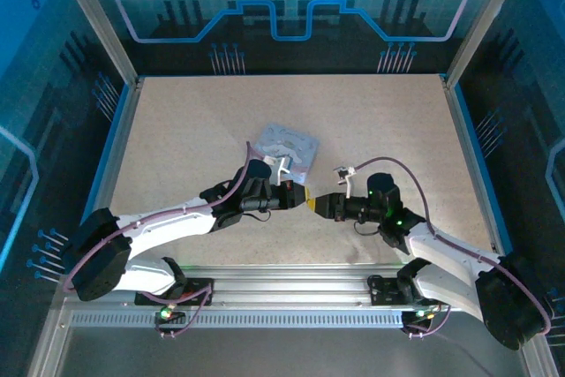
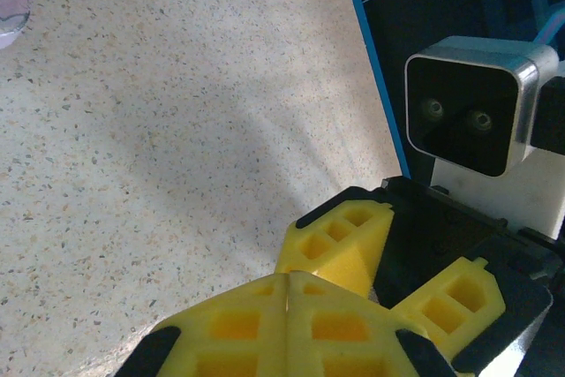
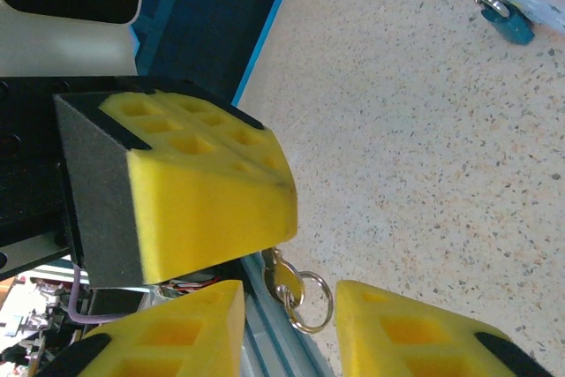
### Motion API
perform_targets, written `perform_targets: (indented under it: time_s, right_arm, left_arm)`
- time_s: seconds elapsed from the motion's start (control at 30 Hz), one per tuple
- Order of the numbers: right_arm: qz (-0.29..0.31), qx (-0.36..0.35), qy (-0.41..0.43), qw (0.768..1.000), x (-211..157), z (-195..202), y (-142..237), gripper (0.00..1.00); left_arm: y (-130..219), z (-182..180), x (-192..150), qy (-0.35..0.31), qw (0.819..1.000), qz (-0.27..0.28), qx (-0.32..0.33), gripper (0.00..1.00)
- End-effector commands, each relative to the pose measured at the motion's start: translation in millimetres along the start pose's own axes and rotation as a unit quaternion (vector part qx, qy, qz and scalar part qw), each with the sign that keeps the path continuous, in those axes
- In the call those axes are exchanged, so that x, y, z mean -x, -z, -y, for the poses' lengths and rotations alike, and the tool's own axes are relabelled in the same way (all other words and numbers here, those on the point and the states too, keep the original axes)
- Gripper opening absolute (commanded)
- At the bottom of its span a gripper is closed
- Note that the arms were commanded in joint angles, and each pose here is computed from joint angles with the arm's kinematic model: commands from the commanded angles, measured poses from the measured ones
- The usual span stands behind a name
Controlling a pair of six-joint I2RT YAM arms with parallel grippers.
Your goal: Unlock a padlock with a key
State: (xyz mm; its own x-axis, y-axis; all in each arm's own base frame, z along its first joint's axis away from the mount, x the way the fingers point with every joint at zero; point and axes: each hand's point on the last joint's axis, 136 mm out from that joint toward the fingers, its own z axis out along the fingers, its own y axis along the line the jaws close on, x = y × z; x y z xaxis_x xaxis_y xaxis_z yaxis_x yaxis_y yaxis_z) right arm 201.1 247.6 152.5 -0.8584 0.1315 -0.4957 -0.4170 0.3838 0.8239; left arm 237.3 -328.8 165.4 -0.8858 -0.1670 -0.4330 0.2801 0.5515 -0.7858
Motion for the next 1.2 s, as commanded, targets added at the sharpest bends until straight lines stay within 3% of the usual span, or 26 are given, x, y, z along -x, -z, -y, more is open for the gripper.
perform_targets:
  time_s: [0.0,0.53,0.8,1.17]
  right_arm:
    - [0.013,0.016,0.017,1.000,12,-15,-3,0.30]
    - [0.000,0.007,0.005,1.000,1,-8,-5,0.23]
    - [0.002,0.005,0.009,1.000,2,-10,-2,0.06]
    - [0.022,-0.019,0.012,1.000,8,-5,9,0.05]
  left_arm:
    - [3,13,9,-0.009,1.000,0.011,-0.016,0.00]
    - [3,9,9,-0.005,1.000,0.016,-0.010,0.00]
    - [5,8,10,-0.005,1.000,0.022,-0.006,0.00]
    - [12,2,9,-0.009,1.000,0.027,0.006,0.02]
